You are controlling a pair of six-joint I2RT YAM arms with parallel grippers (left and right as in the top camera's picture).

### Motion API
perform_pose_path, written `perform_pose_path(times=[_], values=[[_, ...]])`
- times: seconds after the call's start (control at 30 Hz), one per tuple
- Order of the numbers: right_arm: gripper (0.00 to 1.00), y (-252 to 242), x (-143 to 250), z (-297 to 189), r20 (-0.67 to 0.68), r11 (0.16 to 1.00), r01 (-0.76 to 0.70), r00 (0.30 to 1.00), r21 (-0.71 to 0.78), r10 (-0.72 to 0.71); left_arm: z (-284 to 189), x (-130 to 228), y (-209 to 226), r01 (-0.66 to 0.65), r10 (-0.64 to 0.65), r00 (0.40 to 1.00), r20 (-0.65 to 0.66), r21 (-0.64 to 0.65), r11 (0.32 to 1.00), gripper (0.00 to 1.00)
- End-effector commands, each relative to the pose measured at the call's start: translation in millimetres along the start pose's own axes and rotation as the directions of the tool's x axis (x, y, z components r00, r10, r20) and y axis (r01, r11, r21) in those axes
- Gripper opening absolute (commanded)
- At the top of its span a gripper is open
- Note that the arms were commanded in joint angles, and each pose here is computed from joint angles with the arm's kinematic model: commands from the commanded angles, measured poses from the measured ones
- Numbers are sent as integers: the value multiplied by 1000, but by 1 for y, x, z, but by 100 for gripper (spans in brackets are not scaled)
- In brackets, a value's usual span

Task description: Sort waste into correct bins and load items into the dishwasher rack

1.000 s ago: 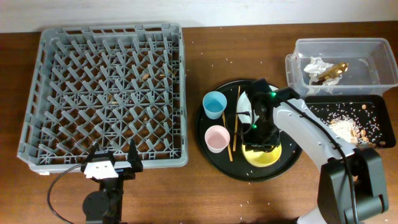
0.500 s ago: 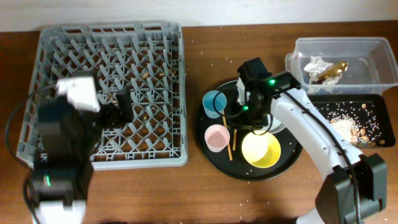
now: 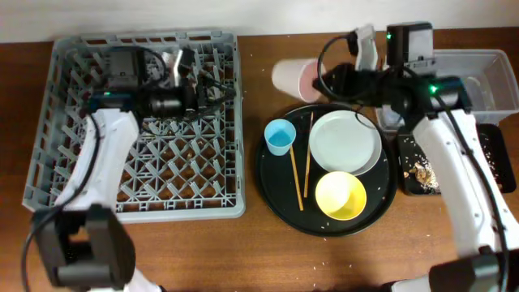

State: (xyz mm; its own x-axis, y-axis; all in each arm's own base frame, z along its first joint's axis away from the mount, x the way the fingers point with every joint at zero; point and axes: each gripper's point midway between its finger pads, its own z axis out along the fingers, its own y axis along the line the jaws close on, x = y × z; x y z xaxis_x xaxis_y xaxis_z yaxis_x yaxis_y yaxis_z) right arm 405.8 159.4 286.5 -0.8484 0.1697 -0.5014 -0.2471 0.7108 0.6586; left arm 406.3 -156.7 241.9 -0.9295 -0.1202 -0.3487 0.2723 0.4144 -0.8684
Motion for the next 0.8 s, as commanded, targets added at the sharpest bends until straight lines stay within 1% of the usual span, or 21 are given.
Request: perform_pose_path(times=[0.0, 0.03, 0.07, 0.13, 0.17, 0.2, 0.23, 0.33, 0.43, 0.5, 0.53, 0.57, 0.6, 0.63, 0.67, 0.7, 0.73, 0.77], values=[[4, 9, 6, 44, -133, 964, -95, 989, -250, 63, 5, 15, -29, 219, -148, 967, -205, 387, 896, 99], [4, 12, 6, 55, -156, 943, -100, 986, -316, 52, 5, 15, -28, 221, -150, 967, -206, 386, 896, 99], [4, 10, 7, 75, -196, 922, -146, 977, -358, 79, 5, 15, -28, 221, -150, 967, -206, 386, 896, 99], [4, 19, 12, 102, -226, 887, -134, 974, -443, 34, 6, 14, -26, 215, -147, 969, -200, 378, 900, 99], [4, 25, 18, 112, -236, 879, -125, 972, -460, 14, 6, 13, -26, 207, -140, 970, -196, 376, 903, 99], [4, 35, 22, 118, -244, 866, -113, 970, -487, -11, 7, 13, -24, 205, -142, 971, -192, 367, 908, 99], [4, 51, 27, 122, -237, 841, -72, 969, -536, -69, 8, 13, -22, 202, -142, 972, -187, 355, 913, 99], [4, 64, 38, 127, -254, 829, -63, 962, -556, -98, 9, 12, -19, 201, -145, 973, -182, 342, 918, 99], [4, 73, 57, 135, -305, 827, -87, 947, -556, -106, 9, 12, -19, 201, -145, 973, -182, 342, 918, 99], [4, 70, 64, 138, -323, 830, -103, 941, -549, -97, 9, 12, -19, 201, -145, 973, -182, 342, 918, 99], [4, 67, 67, 139, -329, 832, -109, 940, -544, -92, 9, 12, -19, 201, -145, 973, -182, 342, 918, 96], [4, 63, 70, 140, -334, 834, -112, 938, -540, -90, 9, 12, -19, 201, -145, 973, -182, 342, 918, 84], [4, 63, 72, 140, -339, 836, -114, 936, -537, -91, 9, 12, -19, 201, -145, 973, -182, 342, 918, 76], [4, 62, 72, 140, -341, 837, -115, 936, -535, -89, 9, 12, -19, 201, -145, 973, -182, 342, 918, 65], [4, 56, 66, 140, -327, 846, -114, 942, -521, -75, 9, 12, -19, 201, -145, 973, -182, 342, 918, 52], [9, 52, 63, 140, -320, 850, -113, 945, -514, -68, 9, 12, -19, 201, -145, 973, -182, 342, 918, 45], [36, 46, 58, 137, -311, 853, -116, 949, -510, -57, 9, 12, -19, 201, -145, 973, -182, 342, 918, 36], [59, 38, 51, 133, -299, 855, -121, 953, -504, -41, 9, 12, -19, 201, -145, 973, -182, 342, 918, 25]])
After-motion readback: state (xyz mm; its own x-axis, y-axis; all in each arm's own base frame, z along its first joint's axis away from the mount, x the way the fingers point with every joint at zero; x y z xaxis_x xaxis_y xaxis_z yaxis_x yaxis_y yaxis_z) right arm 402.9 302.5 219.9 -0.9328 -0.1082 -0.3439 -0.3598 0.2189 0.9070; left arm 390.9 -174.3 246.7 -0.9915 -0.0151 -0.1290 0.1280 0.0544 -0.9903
